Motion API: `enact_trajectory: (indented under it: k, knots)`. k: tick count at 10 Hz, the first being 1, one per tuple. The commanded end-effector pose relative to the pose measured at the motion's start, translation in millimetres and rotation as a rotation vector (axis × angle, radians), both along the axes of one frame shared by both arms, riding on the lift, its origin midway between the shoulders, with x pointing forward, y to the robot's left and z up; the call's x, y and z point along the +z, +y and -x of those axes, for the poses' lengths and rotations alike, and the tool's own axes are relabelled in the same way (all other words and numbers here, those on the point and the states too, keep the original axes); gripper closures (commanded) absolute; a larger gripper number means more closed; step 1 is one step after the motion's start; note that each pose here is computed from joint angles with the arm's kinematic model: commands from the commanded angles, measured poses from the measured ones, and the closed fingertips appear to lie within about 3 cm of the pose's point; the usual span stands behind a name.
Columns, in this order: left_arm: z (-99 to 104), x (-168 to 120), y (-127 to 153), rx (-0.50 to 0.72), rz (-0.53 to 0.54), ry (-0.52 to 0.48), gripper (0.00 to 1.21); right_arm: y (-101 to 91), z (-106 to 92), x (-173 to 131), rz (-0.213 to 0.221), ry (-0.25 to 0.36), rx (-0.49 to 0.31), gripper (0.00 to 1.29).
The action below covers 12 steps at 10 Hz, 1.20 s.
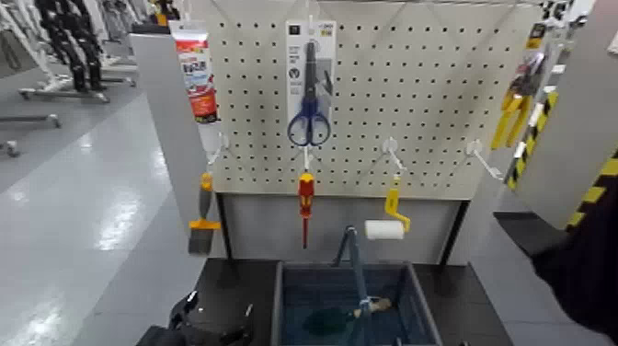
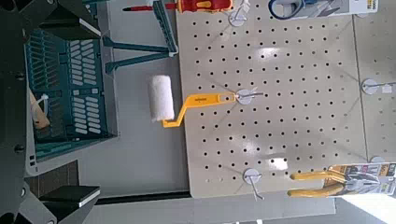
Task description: Put the yellow paint brush into the crate.
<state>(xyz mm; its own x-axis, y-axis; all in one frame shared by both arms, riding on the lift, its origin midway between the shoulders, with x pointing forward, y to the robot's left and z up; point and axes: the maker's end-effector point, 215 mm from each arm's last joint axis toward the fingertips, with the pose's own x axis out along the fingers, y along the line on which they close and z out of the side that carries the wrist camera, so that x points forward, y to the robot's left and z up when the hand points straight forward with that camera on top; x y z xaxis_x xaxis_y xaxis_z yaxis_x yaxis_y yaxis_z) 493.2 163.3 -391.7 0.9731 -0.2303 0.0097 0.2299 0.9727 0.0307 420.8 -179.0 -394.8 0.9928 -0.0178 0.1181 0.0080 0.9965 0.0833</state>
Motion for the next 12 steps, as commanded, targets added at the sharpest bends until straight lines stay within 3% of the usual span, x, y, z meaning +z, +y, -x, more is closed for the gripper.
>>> enact_trajectory:
  k: [1, 4, 12]
  knots:
    - [0, -2, 2, 0.003, 0.001, 0.006, 0.16, 0.4, 0.2, 0, -0.001, 0.001, 0.000, 0.13]
    - [-5, -5, 7, -0.003, 0.018, 0.029, 0.16, 0.5, 0.1, -1, -0.004, 0.003, -0.001, 0.13]
    - [-53, 26, 45, -0.170, 0.038, 0.073, 0.16, 0.1, -0.4, -1, -0.004, 0.003, -0.002, 0.13]
